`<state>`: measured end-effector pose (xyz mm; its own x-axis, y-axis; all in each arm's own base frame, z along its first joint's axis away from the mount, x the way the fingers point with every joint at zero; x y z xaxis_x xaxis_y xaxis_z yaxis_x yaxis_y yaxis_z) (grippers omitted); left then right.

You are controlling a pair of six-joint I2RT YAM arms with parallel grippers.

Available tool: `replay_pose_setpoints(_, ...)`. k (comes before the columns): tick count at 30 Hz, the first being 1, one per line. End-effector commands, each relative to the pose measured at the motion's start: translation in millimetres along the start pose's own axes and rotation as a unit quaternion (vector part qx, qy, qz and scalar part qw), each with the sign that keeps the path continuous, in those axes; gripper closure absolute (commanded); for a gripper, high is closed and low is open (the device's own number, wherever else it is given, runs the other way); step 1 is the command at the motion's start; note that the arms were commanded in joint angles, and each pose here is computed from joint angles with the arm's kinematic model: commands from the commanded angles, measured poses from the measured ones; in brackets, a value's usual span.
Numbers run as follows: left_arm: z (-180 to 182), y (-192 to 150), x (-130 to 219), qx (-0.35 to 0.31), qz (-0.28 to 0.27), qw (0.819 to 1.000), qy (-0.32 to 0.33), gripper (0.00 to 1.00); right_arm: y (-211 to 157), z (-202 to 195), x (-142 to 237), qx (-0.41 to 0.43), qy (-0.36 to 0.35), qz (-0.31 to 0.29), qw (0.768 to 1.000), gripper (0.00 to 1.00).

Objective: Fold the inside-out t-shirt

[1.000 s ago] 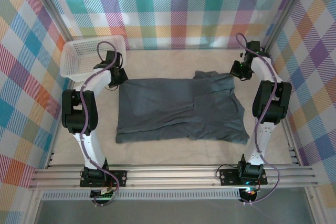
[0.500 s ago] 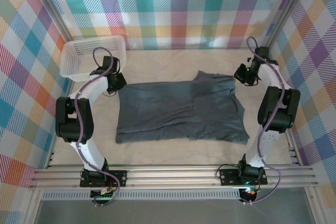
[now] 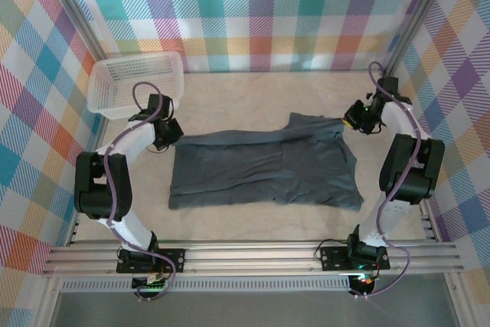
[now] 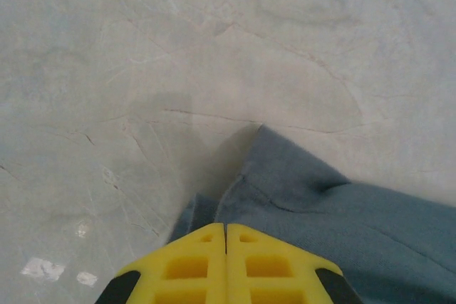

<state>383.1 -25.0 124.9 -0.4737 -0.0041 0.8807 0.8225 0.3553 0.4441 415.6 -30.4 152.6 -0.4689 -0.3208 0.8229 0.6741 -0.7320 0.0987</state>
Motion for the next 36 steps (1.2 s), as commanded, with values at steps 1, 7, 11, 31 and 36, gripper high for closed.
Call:
replay_pose_setpoints(1, 7.3, 5.1, 22.3, 0.022, -0.016, 1.0, 0.0, 1.0, -7.1, 2.4, 28.6, -0.009, 0.001, -0.028, 1.0, 1.0)
replay_pose_setpoints(7, 21.4, -42.1, 5.6, 0.036, 0.025, 0.999, -0.004, 1.0, -44.4, -49.2, 7.7, -0.037, -0.052, -0.005, 0.998, 1.0)
replay_pose_setpoints(11, 31.3, -66.5, -9.8, 0.047, 0.056, 0.997, 0.012, 1.0, -58.1, -76.1, -14.6, -0.051, -0.092, 0.031, 0.994, 0.99)
replay_pose_setpoints(31, -29.8, -28.3, 64.1, -0.011, -0.032, 0.997, -0.076, 0.58, -68.6, 67.4, -29.5, 0.202, -0.033, 0.005, 0.979, 0.27)
replay_pose_setpoints(36, -36.7, -35.9, 66.7, -0.025, -0.028, 0.997, -0.075, 0.56, -77.2, 79.8, -89.0, 0.215, -0.033, 0.064, 0.974, 0.26)
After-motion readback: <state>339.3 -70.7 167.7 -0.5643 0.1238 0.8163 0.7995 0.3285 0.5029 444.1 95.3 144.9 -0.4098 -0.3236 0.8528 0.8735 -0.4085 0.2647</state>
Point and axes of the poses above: each hand's point on the last joint's axis, 136 mm out from that joint toward the fingers, its own x axis back along the fingers, its own z axis along the line the jaws close on, y = z × x, the point moved 4 cm from there along x, back along the fingers, and after that the axes turned 10 degrees about -x, right-handed, at the moved point
